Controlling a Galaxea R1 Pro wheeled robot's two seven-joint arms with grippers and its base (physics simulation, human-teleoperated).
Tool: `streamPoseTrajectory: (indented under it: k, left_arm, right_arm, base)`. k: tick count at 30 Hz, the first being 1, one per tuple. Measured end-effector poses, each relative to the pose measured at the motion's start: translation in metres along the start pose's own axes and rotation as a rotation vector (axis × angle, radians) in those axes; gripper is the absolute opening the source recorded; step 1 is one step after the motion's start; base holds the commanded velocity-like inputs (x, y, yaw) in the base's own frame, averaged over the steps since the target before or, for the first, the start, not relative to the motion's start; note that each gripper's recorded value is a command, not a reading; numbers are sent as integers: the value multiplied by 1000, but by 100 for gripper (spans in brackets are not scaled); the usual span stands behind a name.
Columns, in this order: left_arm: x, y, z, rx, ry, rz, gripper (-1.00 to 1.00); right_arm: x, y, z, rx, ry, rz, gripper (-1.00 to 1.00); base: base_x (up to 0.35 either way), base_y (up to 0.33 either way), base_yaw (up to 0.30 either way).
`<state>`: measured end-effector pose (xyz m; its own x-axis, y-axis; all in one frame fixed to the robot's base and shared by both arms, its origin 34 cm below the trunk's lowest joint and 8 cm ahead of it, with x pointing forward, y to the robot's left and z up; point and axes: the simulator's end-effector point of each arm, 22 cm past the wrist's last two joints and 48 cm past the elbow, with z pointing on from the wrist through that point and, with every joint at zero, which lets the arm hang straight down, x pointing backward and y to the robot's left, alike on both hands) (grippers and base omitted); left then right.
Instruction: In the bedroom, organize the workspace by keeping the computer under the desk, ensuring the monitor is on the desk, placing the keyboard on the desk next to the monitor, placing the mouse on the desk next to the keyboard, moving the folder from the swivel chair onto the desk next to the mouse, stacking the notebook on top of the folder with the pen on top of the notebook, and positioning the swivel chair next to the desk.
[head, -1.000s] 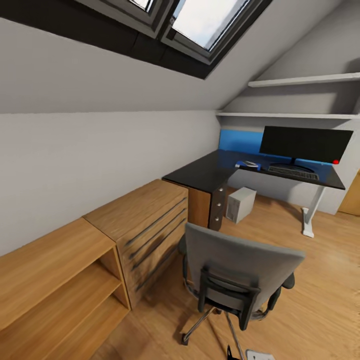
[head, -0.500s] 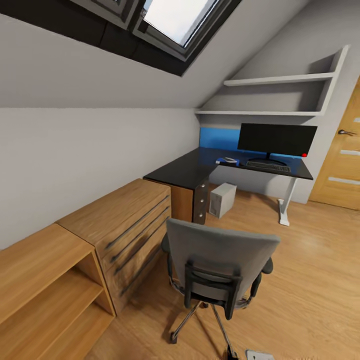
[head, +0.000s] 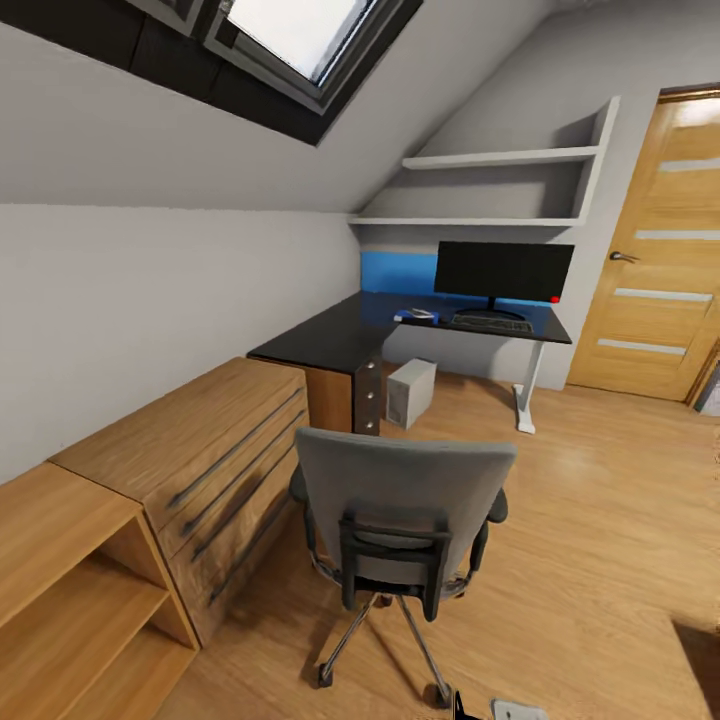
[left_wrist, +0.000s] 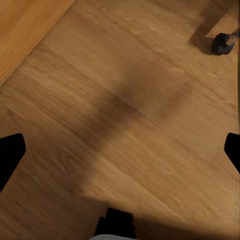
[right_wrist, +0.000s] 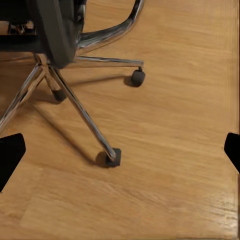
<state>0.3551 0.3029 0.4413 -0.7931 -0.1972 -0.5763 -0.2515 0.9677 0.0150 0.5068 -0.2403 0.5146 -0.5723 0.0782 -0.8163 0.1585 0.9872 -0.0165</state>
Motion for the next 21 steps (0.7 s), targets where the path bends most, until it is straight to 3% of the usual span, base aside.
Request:
streamPoseTrajectory:
  k: [21]
  left_arm:
    - [22,1,30,-2,-14,-1,100]
  right_arm:
    - [33,1,19,-1,-3,2,100]
  base:
    - [0,3,-258]
